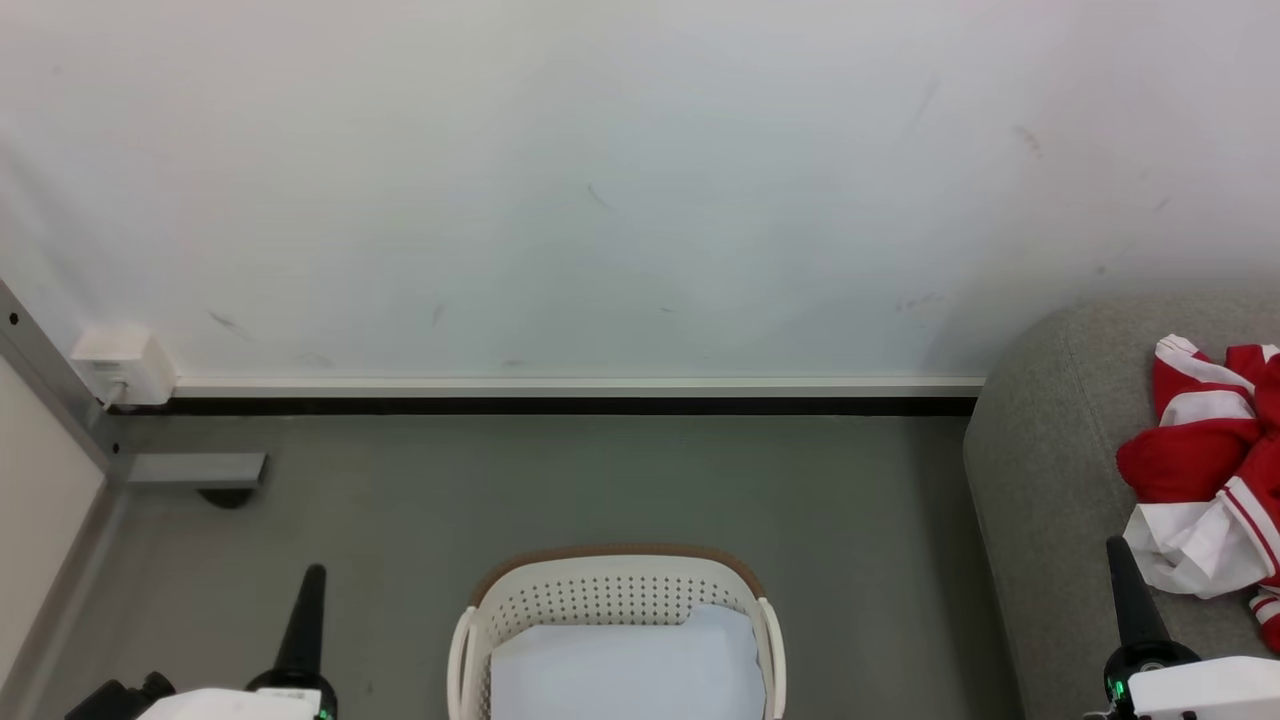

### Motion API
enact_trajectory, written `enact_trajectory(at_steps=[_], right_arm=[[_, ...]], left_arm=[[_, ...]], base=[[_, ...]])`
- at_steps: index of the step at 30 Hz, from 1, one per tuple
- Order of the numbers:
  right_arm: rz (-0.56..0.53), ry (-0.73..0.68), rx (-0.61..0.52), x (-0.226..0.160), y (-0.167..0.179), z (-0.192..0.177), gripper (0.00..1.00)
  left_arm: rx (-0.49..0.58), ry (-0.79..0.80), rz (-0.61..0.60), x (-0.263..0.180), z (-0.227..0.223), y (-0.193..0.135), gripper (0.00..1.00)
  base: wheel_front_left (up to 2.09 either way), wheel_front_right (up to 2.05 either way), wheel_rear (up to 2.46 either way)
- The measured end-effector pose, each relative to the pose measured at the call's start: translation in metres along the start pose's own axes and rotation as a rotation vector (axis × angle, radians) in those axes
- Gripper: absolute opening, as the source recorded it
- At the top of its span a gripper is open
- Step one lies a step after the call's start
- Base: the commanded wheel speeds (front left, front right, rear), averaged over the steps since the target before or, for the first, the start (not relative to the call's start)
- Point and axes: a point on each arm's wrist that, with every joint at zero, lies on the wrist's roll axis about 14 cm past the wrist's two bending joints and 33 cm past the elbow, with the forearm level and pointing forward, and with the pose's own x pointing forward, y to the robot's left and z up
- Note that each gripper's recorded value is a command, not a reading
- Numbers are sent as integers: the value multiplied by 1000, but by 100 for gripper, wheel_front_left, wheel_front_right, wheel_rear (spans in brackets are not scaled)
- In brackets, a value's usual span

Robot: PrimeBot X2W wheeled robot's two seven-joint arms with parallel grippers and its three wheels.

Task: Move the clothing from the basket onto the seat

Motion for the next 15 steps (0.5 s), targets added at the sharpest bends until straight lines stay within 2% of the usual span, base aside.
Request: enact_trajectory(at_steps=[15], right_arm=[[0, -6, 132, 1, 0, 3, 0]], left_arm=[[-128, 7, -14, 2, 2, -4, 0]], base=[[0, 0, 0]])
